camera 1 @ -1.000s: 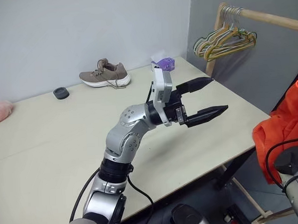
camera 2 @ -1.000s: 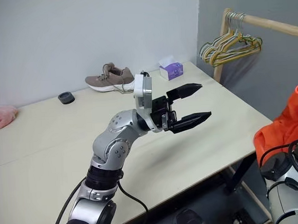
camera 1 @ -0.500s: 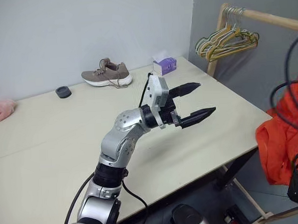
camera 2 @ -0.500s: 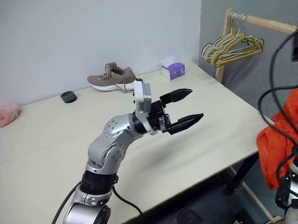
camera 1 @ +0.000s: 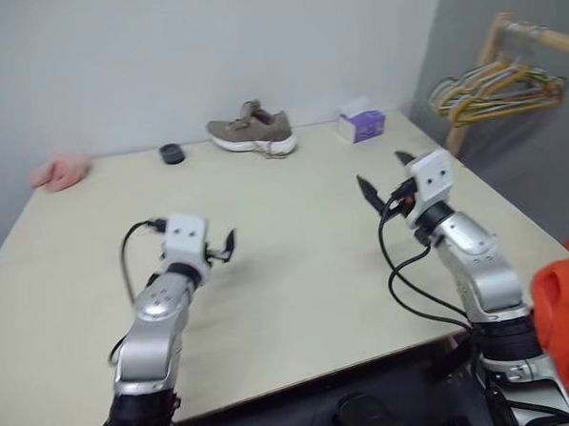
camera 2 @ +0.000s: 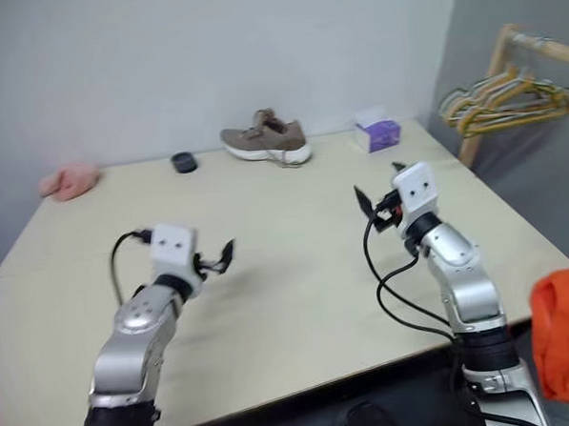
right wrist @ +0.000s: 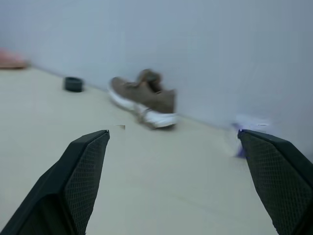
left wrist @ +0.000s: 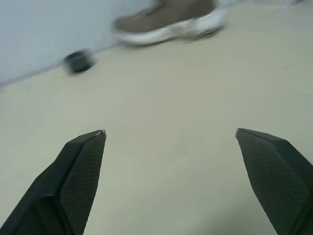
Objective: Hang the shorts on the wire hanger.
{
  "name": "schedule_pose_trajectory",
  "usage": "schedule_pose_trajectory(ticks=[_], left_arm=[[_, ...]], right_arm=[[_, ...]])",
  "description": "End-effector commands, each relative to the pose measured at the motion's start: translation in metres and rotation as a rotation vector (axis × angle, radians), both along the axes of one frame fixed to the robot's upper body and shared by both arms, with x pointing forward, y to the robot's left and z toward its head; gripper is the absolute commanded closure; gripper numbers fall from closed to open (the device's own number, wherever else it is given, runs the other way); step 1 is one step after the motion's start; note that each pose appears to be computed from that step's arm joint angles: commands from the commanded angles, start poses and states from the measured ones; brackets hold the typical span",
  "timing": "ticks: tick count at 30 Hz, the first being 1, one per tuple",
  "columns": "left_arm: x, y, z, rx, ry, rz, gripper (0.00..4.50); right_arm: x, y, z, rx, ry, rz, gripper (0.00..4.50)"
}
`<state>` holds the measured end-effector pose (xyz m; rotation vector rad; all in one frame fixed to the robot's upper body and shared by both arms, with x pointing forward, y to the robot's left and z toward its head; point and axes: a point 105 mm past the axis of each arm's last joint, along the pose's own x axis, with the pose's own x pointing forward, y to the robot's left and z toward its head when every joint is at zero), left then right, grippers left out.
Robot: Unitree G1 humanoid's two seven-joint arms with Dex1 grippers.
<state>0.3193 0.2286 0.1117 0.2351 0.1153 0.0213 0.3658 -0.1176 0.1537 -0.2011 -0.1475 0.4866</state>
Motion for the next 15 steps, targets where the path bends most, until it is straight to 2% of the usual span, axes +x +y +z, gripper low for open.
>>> schedule_pose_trajectory(ticks=[1, 6, 15], left_arm=[[-0.004, 0.008, 0.030, -0.022, -0.137, 0.066, 0.00], [-0.002, 0.010, 0.037, -0.054, -0.163, 0.058, 0.00], [0.005, 0.013, 0.039, -0.050, -0.139, 0.032, 0.00]], right_arm=[[-0.002, 0.016, -0.008, 0.027, 0.018, 0.084, 0.01], [-0.002, 0.030, -0.023, 0.039, 0.075, 0.177, 0.01], [0.004, 0.023, -0.027, 0.064, 0.108, 0.147, 0.01]])
